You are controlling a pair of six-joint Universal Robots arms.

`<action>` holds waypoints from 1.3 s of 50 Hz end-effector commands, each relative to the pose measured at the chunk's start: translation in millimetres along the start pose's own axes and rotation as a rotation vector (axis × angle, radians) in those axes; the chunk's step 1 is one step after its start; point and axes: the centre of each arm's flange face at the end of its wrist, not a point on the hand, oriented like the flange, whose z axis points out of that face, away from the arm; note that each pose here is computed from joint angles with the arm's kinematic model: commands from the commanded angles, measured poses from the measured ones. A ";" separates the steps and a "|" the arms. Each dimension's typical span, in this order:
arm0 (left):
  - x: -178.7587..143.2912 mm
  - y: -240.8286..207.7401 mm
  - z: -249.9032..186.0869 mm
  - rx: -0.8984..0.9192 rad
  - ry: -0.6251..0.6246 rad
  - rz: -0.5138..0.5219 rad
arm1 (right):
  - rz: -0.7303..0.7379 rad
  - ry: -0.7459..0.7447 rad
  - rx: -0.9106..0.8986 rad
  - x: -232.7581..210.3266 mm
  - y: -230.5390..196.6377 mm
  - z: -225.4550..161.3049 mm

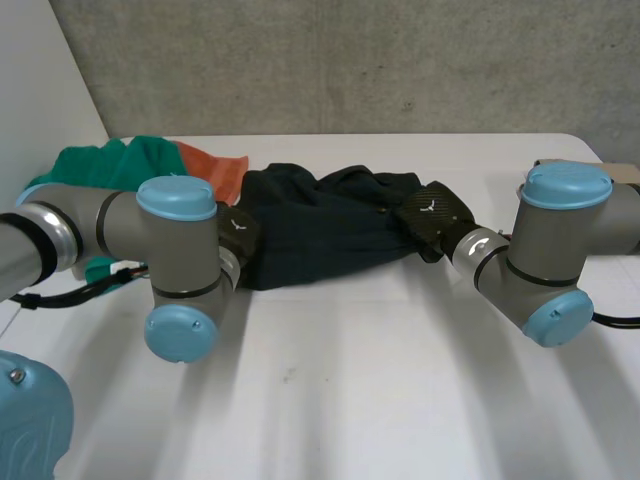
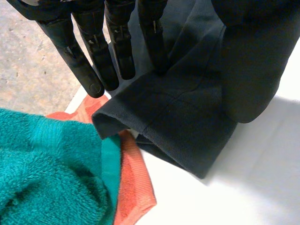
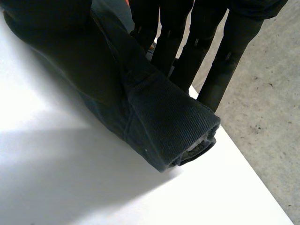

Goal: Fold the laundry.

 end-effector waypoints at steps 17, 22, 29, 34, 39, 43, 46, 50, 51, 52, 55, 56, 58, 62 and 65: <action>-89.3 -84.3 -50.7 0.236 -0.189 -0.130 | 0.055 0.106 0.147 49.0 -87.3 -32.1; -152.3 -143.3 -120.3 0.459 -0.310 -0.279 | 0.102 0.197 0.300 82.3 -145.3 -55.6; -209.6 -197.0 -211.5 0.714 -0.379 -0.363 | 0.150 0.299 0.516 122.3 -219.6 -98.0; -237.8 -221.0 -258.4 0.843 -0.426 -0.427 | 0.168 0.344 0.636 142.6 -251.9 -116.8; -247.6 -231.1 -259.9 0.883 -0.450 -0.444 | 0.205 0.374 0.647 154.6 -251.6 -111.6; -241.9 -230.2 -229.8 0.844 -0.438 -0.435 | 0.232 0.359 0.601 148.9 -240.4 -99.3; -229.5 -224.8 -192.5 0.796 -0.407 -0.423 | 0.262 0.349 0.537 141.2 -220.4 -82.0; -203.0 -211.3 -135.7 0.724 -0.358 -0.399 | 0.304 0.322 0.435 123.6 -187.8 -56.4; -195.5 -207.4 -123.9 0.707 -0.344 -0.390 | 0.312 0.315 0.414 119.4 -180.7 -51.3; -188.6 -203.1 -111.8 0.691 -0.334 -0.382 | 0.320 0.308 0.393 115.0 -173.7 -46.7; -155.8 -184.6 -65.1 0.636 -0.292 -0.327 | 0.337 0.290 0.329 98.2 -148.5 -28.2; -148.0 -180.3 -55.1 0.625 -0.283 -0.314 | 0.337 0.293 0.323 95.3 -142.9 -23.0; -126.0 -164.8 -24.7 0.592 -0.278 -0.274 | 0.335 0.304 0.315 84.7 -127.4 -6.4; -89.1 -141.5 16.0 0.558 -0.265 -0.212 | 0.320 0.362 0.328 66.9 -104.9 21.2; -67.9 -125.6 39.4 0.540 -0.267 -0.178 | 0.294 0.425 0.347 56.1 -85.0 42.6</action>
